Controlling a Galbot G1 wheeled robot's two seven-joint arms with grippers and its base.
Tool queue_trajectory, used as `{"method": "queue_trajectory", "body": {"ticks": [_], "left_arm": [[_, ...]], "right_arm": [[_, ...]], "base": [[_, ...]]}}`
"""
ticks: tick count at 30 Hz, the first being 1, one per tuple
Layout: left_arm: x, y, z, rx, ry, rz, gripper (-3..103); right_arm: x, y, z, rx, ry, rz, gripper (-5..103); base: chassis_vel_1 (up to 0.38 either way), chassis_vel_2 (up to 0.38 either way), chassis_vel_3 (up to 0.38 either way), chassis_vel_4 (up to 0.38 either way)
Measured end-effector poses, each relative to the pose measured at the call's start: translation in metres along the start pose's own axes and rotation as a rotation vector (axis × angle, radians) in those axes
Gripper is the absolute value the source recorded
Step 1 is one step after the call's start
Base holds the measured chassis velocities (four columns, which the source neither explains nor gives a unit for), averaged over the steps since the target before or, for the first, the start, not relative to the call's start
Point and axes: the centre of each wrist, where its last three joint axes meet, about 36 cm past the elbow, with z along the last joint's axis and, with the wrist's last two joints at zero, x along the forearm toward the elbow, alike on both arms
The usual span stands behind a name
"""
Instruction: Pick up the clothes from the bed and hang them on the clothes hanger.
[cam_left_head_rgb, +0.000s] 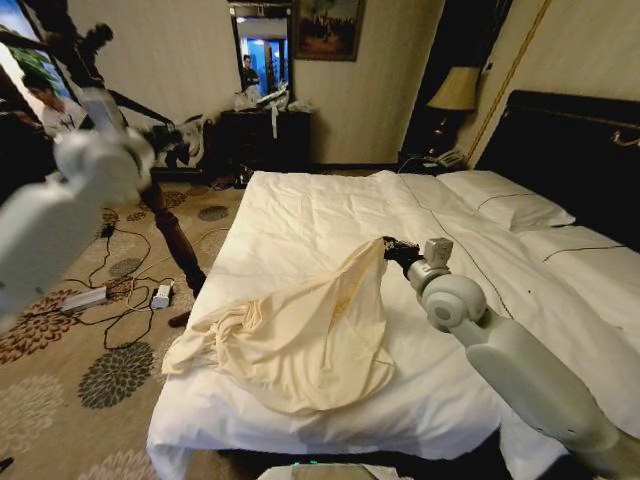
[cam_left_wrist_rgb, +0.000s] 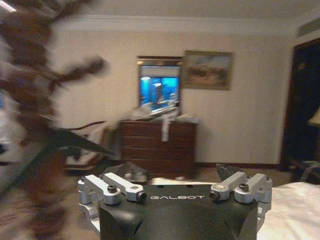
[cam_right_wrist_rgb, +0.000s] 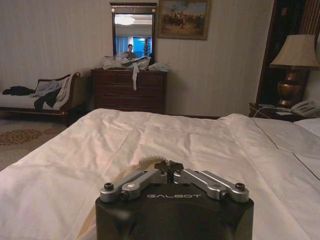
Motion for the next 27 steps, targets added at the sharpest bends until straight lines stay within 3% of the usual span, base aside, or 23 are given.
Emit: {"method": "queue_trajectory", "body": {"ticks": [5, 6, 7, 9, 12, 14, 21, 27], "left_arm": [[0.03, 0.047, -0.033, -0.03, 0.014, -0.121, 100], [0.033, 0.059, -0.038, -0.043, 0.008, -0.149, 100], [0.033, 0.059, -0.038, -0.043, 0.008, -0.149, 100], [0.025, 0.085, -0.044, -0.062, 0.003, -0.19, 100], [0.011, 0.098, -0.046, -0.028, 0.02, -0.186, 100], [-0.014, 0.118, -0.042, 0.043, 0.06, -0.17, 99], [-0.04, 0.139, -0.045, 0.084, 0.087, -0.158, 96], [-0.062, 0.139, -0.041, 0.072, 0.116, -0.128, 96]], "right_arm": [[0.0, 0.0, 0.001, 0.004, 0.0, 0.004, 0], [0.0, 0.0, 0.001, 0.004, 0.0, 0.004, 0], [0.0, 0.0, 0.001, 0.004, 0.0, 0.004, 0], [0.0, -0.001, 0.001, 0.006, 0.0, 0.004, 0], [0.0, 0.0, 0.001, 0.006, -0.002, 0.004, 0], [0.002, 0.0, 0.002, 0.006, -0.001, 0.002, 0], [0.011, -0.007, 0.011, 0.017, 0.018, 0.024, 0], [0.008, -0.009, 0.008, -0.027, 0.02, 0.048, 0]], "base": [[0.0, 0.0, 0.0, 0.0], [0.0, 0.0, 0.0, 0.0], [0.0, 0.0, 0.0, 0.0], [0.0, 0.0, 0.0, 0.0], [0.0, 0.0, 0.0, 0.0], [0.0, 0.0, 0.0, 0.0], [0.0, 0.0, 0.0, 0.0], [0.0, 0.0, 0.0, 0.0]]}}
